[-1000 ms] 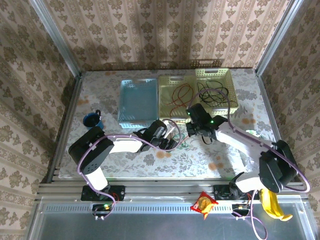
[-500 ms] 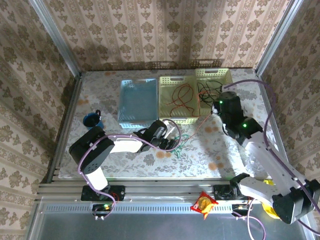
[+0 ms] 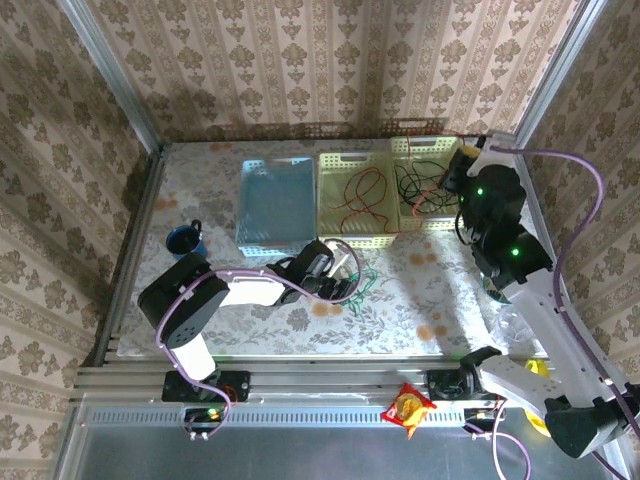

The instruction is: Untangle the cables

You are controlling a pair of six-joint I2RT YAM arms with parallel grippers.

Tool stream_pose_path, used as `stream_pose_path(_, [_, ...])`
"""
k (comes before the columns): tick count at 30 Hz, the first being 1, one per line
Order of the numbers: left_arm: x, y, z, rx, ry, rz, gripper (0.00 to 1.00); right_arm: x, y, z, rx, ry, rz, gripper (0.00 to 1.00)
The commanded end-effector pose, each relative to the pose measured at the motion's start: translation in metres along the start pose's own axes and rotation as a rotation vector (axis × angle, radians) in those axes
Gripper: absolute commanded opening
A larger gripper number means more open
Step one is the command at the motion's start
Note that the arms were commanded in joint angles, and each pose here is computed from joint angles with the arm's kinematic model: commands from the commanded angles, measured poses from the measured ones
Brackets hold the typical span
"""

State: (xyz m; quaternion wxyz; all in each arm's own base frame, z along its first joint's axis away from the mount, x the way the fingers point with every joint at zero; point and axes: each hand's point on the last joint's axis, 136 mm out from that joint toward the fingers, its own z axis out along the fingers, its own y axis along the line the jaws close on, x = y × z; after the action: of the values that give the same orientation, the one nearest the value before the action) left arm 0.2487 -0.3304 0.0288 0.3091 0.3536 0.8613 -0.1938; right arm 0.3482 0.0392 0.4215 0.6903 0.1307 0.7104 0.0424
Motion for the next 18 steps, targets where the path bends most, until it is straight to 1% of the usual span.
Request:
stream_pose_path(1, [0.026,0.000,0.003,-0.007,0.070,-0.008,0.86,-0.055,0.020,0.003,-0.070,-0.152,0.070,0.01])
stream_pose_path(4, [0.027,0.001,0.002,-0.011,0.069,-0.008,0.86,-0.072,0.034,0.016,-0.099,-0.181,0.060,0.00])
stream_pose_path(6, [0.027,0.001,0.001,-0.016,0.067,-0.009,0.86,-0.074,0.040,0.026,-0.103,-0.184,0.053,0.01])
stream_pose_path(9, [0.027,0.001,0.000,-0.019,0.062,-0.010,0.86,-0.055,0.048,0.052,-0.096,-0.127,0.021,0.01])
stream_pose_path(11, [0.026,0.002,-0.001,-0.023,0.060,-0.011,0.86,-0.028,0.052,0.073,-0.093,-0.058,0.002,0.01])
stream_pose_path(13, [0.026,0.001,-0.002,-0.022,0.060,-0.009,0.86,0.009,0.057,0.092,-0.101,0.037,-0.009,0.02])
stream_pose_path(15, [0.026,0.002,-0.003,-0.024,0.058,-0.009,0.86,0.059,0.057,0.113,-0.085,0.165,-0.016,0.02])
stream_pose_path(18, [0.024,0.002,-0.004,-0.025,0.053,-0.008,0.87,0.129,0.053,0.128,-0.061,0.342,-0.008,0.03])
